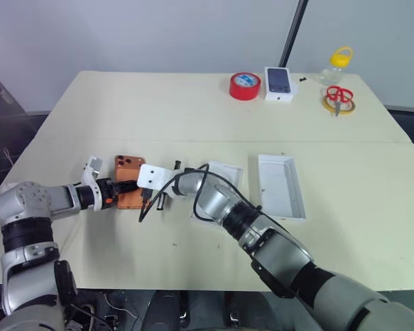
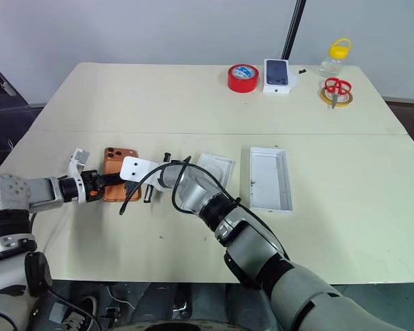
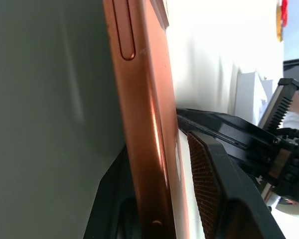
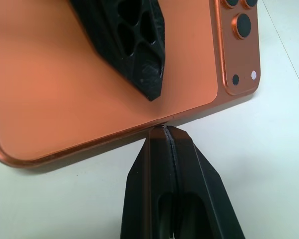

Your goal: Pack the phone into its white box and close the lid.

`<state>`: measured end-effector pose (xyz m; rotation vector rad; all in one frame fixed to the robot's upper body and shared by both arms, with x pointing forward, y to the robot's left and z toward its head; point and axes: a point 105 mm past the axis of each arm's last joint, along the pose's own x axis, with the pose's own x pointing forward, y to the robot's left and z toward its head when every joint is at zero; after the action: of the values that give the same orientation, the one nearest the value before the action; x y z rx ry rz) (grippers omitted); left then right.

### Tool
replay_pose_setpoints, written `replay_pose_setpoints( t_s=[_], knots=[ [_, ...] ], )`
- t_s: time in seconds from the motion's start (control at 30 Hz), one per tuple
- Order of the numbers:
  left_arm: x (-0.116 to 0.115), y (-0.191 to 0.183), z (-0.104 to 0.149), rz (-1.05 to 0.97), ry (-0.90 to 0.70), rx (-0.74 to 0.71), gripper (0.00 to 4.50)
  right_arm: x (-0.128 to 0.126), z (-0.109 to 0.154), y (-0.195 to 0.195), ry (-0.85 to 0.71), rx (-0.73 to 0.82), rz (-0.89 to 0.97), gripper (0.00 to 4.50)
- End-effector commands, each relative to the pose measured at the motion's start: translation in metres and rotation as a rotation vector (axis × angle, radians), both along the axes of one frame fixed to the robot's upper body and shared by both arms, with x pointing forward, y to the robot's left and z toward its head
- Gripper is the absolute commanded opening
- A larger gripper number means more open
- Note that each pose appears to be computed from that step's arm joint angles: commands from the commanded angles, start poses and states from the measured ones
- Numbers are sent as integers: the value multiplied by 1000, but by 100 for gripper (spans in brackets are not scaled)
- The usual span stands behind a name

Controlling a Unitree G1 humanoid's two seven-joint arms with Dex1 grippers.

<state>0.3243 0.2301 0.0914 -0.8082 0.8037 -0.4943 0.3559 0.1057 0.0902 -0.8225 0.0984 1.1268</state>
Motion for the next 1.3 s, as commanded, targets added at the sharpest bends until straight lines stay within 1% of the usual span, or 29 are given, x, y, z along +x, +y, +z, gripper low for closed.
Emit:
replay_pose_setpoints(
  t_s=[0.03,0.17,0.23,0.27,0.33,0.37,0.43,0.5,0.57,0.67,0.83,0.93,1.23,1.3],
  knots=[
    [-7,-5,-12,-14,58,-13,11,-3,1,-2,1,11,6,0],
    [-7,-4,-12,-5,65,-29,11,-4,4,-2,-1,28,12,0],
    [-7,-4,-11,2,59,-51,11,-7,13,-2,13,80,25,0],
    [-5,-5,-5,6,38,-97,11,-11,26,-3,19,153,49,0],
    [-3,-7,4,4,-20,-122,11,-27,49,-10,214,352,109,0],
    [-1,-7,9,14,-52,-150,9,-38,61,-17,279,423,173,25],
    [-2,-10,13,3,-51,-184,8,-58,73,-30,315,459,289,87],
    [-5,-20,18,-38,-68,-213,8,-64,69,-47,292,410,281,189],
    [-6,-28,26,-67,-109,-240,8,-64,66,-66,263,386,246,285],
    [-4,-33,30,-70,-145,-238,8,-67,60,-95,230,369,217,285],
    [0,-41,35,-95,-159,-240,8,-101,32,-136,247,242,285,285],
    [3,-44,37,-107,-169,-234,8,-114,24,-145,254,225,289,285],
    [10,-54,42,-127,-179,-220,8,-105,13,-146,189,196,252,285],
    [11,-55,44,-132,-180,-214,8,-102,3,-149,187,147,234,234]
  ],
)
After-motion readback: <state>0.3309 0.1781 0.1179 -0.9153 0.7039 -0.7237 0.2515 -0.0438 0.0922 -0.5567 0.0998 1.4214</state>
